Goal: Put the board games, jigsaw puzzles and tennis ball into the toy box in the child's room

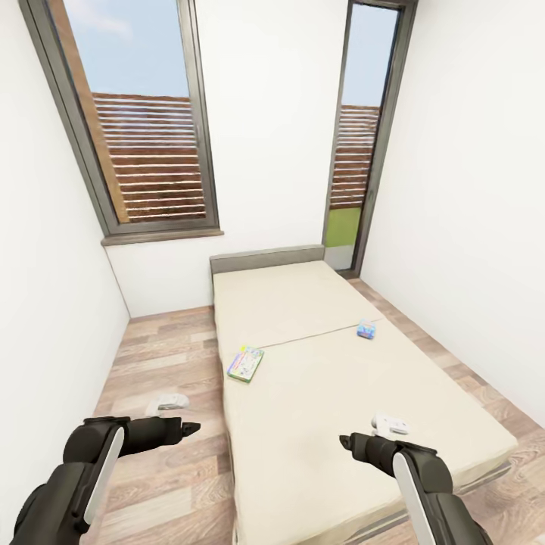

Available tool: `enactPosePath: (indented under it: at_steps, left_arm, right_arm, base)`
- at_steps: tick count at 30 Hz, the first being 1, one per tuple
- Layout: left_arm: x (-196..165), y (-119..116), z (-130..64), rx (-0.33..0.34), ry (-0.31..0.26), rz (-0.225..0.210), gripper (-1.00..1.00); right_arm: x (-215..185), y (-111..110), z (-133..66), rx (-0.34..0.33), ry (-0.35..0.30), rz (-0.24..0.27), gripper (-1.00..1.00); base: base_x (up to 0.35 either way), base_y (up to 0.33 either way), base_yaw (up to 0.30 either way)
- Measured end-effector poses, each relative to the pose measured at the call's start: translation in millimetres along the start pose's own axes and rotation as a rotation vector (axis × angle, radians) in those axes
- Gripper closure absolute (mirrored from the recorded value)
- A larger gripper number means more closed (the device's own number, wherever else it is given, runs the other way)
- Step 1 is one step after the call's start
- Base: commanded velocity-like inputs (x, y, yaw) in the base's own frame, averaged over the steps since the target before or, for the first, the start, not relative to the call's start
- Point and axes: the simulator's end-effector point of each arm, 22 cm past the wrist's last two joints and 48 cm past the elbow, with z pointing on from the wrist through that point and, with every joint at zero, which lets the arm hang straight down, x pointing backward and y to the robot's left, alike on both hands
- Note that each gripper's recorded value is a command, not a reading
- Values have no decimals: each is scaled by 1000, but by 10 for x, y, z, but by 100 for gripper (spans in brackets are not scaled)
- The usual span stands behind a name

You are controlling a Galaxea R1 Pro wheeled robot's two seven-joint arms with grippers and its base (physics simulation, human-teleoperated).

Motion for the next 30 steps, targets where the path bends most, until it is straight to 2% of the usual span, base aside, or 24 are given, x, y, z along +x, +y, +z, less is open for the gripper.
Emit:
enactPosePath:
  at_steps: [4,12,21,30]
  left_arm:
    - [-1,-1,-1,0,0,0,-100]
    - [0,0,1,0,0,0,-100]
    - [-2,1,2,-1,0,0,-100]
    - [-2,-1,1,0,0,0,-100]
  right_arm:
    - [8,12,-1,-2,3,1,-100]
    - [11,13,-2,-3,5,1,-100]
    - [4,12,-2,-2,5,1,-100]
    - [6,13,-1,-3,6,1,-100]
  base:
    - [127,237,-85]
    - [150,190,-247]
    - [17,41,-279]
    - [1,234,-263]
